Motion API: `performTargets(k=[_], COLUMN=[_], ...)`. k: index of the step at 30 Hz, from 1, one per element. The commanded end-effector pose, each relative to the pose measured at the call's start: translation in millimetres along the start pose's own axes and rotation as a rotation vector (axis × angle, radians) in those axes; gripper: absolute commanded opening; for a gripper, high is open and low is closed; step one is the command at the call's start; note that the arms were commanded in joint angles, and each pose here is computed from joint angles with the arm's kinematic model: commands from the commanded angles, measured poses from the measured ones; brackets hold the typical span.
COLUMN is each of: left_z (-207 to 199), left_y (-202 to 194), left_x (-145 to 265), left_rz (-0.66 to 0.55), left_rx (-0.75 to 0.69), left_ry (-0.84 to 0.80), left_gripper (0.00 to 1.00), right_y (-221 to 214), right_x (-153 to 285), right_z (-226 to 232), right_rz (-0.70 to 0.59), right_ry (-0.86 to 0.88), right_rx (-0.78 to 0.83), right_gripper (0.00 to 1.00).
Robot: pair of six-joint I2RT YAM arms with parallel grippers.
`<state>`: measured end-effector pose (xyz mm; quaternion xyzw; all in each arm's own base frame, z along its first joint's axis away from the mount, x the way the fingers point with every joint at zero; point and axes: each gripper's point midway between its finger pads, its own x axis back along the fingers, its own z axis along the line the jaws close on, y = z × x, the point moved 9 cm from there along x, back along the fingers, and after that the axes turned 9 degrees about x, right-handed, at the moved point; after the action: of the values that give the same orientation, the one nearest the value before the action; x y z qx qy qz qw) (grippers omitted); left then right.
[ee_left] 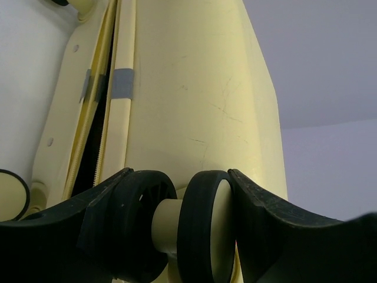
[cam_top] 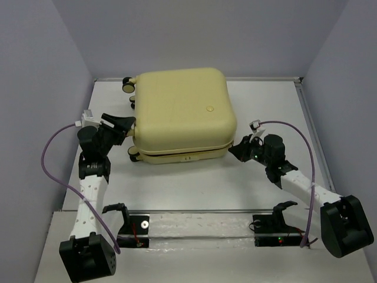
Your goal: Pack the luggage
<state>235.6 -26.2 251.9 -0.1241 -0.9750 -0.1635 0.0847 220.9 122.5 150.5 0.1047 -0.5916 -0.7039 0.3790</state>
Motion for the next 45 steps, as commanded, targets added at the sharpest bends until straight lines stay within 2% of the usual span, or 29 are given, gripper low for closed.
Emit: performTargets(k=[1, 4, 12, 14, 15, 16, 17, 18, 19, 23, 24, 26, 28, 30, 31, 32, 33, 35, 36, 37, 39, 41, 45], left_z=[-69.9, -70.2, 13.6, 29.8, 34.2, 33.2, 34.3, 26.0, 9.5, -61.9, -68.5, -86.7, -93.4, -92.8, -90.8, -77.4, -76.6, -64.7, -55.0, -51.4, -37.9, -41.6, -33.7], left_y=[7.7, 5.0, -21.2, -27.1, -27.6, -24.2, -22.8, -15.9, -6.6, 25.3, 32.0, 34.5, 18.0, -17.0, -30.6, -48.4, -75.1, -105.3, -136.2, -151.6, -192.0, -214.3, -260.6], left_x=[24.1, 24.9, 12.9, 11.5, 11.3, 10.5, 12.1, 14.9, 19.8, 53.5, 58.3, 65.8, 68.6, 66.9, 66.7, 61.9, 62.7, 58.4, 56.4, 55.4, 50.1, 44.6, 9.5], left_rz=[0.051, 0.077, 0.111, 0.131, 0.133, 0.115, 0.107, 0.042, -0.007, -0.268, -0.312, -0.318, -0.224, -0.083, -0.037, 0.029, 0.119, 0.234, 0.358, 0.405, 0.468, 0.485, 0.56], left_rx=[-0.144, -0.118, -0.067, -0.079, -0.088, -0.13, -0.139, -0.177, -0.223, -0.361, -0.411, -0.46, -0.511, -0.54, -0.551, -0.56, -0.586, -0.607, -0.617, -0.614, -0.629, -0.641, -0.726], left_ry=[-0.263, -0.27, -0.092, -0.058, -0.037, -0.025, 0.009, 0.008, 0.001, -0.109, -0.08, -0.098, -0.213, -0.34, -0.375, -0.385, -0.442, -0.434, -0.44, -0.449, -0.364, -0.385, -0.325], left_gripper=[0.06, 0.06, 0.07, 0.29, 0.45, 0.69, 0.83, 0.94, 0.99, 0.99, 0.99, 0.99, 0.99, 0.78, 0.63, 0.27, 0.2, 0.11, 0.11, 0.11, 0.11, 0.12, 0.12], right_y=[19.3, 23.4, 5.5, 1.0, -1.6, -2.3, -2.7, -3.1, -0.9, 5.1, 7.6, 10.1, 12.5, 16.9, 17.5, 17.5, 17.5, 15.6, 12.9, 10.9, 6.3, 4.1, 2.0], right_x=[9.4, 15.1, 17.8, 18.4, 18.7, 18.7, 18.1, 17.4, 16.4, 10.7, 8.4, 7.0, 6.5, 5.0, 4.6, 4.1, 4.1, 4.4, 5.2, 5.9, 8.7, 11.1, 16.0], right_z=[1.5, 5.1, 6.4, 4.4, 3.7, 3.3, 3.5, 3.5, 3.8, 3.2, 2.8, 1.6, 0.7, 0.9, 1.1, 1.6, 2.1, 2.1, 2.6, 2.7, 3.6, 4.6, 6.1], right_rz=[-0.075, -0.094, -0.03, -0.016, -0.013, -0.014, -0.012, -0.009, -0.014, -0.021, -0.018, -0.023, -0.027, -0.028, -0.027, -0.022, -0.022, -0.015, -0.008, -0.003, 0.004, 0.012, 0.03], right_ry=[-0.046, -0.047, -0.053, -0.079, -0.087, -0.097, -0.094, -0.09, -0.084, -0.069, -0.064, -0.073, -0.081, -0.078, -0.074, -0.065, -0.062, -0.062, -0.057, -0.058, -0.06, -0.058, -0.064], right_rx=[0.024, 0.013, -0.076, -0.091, -0.1, -0.112, -0.119, -0.12, -0.119, -0.114, -0.111, -0.104, -0.097, -0.093, -0.091, -0.093, -0.097, -0.103, -0.107, -0.111, -0.121, -0.124, -0.126], right_gripper=[0.07, 0.07, 0.07, 0.07, 0.07, 0.07, 0.07, 0.07, 0.07, 0.07, 0.07, 0.07, 0.07, 0.07, 0.07, 0.07, 0.07, 0.07, 0.07, 0.07, 0.07, 0.07, 0.07])
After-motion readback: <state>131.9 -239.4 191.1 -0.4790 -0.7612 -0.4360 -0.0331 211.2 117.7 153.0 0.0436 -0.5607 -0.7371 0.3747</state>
